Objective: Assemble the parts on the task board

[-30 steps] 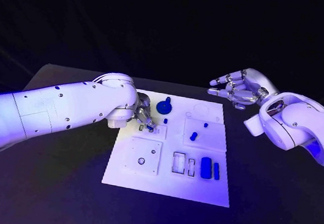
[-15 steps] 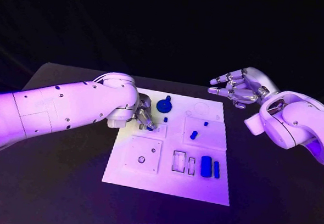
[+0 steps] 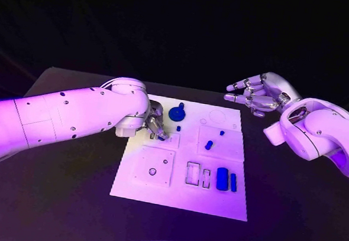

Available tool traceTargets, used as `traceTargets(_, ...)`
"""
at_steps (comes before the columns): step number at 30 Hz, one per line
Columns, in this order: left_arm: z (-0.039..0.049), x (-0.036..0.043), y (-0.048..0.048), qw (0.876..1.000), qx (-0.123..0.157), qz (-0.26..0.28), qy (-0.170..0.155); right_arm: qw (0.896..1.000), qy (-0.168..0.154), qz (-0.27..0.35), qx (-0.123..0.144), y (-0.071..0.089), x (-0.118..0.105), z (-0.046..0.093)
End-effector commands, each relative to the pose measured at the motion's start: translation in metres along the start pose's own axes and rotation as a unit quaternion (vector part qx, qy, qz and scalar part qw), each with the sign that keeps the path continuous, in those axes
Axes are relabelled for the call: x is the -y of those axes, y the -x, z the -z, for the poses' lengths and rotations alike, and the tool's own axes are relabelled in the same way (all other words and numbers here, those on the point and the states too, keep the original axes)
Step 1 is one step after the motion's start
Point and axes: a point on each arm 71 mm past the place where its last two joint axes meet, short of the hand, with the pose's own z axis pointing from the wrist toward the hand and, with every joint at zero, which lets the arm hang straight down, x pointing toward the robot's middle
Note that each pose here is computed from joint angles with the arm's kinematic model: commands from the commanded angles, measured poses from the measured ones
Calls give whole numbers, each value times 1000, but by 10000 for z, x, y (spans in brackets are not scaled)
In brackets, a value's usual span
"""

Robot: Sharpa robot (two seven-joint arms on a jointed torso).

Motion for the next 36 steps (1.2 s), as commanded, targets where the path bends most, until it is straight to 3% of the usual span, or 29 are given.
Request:
traceTargets(1,-48,-36,-83,999,-27,-14,10,1000,1,-5,-7,-24,-13,3)
traceTargets(13,-142,-23,-115,998,-61,-13,17,1000,3,-10,-16,-75,-56,9)
traceTargets(23,-167,-19,-150,997,-72,-17,17,1000,4,-11,-17,-74,-53,7)
traceTargets(36,-172,-39,-122,999,-47,-10,22,1000,1,-16,-13,-52,-32,2)
